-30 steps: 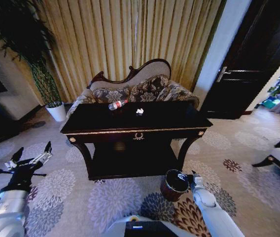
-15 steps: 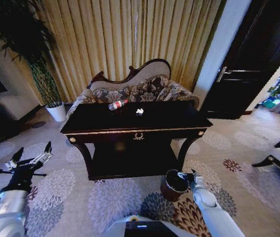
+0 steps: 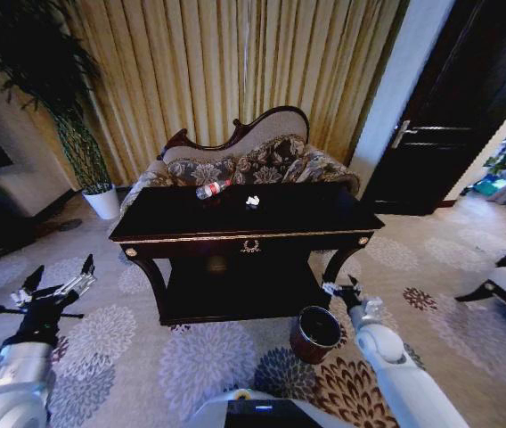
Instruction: Move to the front of the table and place the trash on the table into the trash bin.
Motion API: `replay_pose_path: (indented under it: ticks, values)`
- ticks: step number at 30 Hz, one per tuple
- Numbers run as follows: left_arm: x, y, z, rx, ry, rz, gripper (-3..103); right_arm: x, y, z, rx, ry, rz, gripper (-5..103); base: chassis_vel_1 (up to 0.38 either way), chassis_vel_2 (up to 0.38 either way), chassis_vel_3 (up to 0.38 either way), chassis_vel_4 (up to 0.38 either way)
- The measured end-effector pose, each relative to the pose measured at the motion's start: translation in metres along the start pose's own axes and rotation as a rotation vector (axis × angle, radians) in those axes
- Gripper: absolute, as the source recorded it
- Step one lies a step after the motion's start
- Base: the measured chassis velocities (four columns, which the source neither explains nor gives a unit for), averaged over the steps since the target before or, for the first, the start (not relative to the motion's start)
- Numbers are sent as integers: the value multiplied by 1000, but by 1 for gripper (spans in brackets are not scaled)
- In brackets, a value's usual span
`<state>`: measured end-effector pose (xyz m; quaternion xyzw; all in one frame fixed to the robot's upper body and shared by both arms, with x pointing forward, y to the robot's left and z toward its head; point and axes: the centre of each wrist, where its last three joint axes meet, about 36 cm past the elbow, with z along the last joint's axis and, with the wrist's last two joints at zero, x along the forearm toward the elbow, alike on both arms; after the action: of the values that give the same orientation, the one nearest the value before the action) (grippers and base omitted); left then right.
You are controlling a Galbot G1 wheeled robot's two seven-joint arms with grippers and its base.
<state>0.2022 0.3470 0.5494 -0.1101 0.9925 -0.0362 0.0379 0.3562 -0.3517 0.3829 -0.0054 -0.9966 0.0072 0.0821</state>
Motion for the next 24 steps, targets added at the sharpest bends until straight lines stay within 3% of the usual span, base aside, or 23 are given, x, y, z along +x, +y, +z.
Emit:
replay_pose_path:
  ticks: [9,17,24]
  values:
    - [0,0,0,-7,-5,-1,100,31,26,-77,-33,-143,-67,100,0,0,0,0]
    - [0,0,0,-14,-9,0,100,43,33,-100,-42,-152,-79,100,0,0,0,0]
    - [1,2,0,-18,-10,-6,100,45,35,-96,-67,-126,-72,100,0,0,0,0]
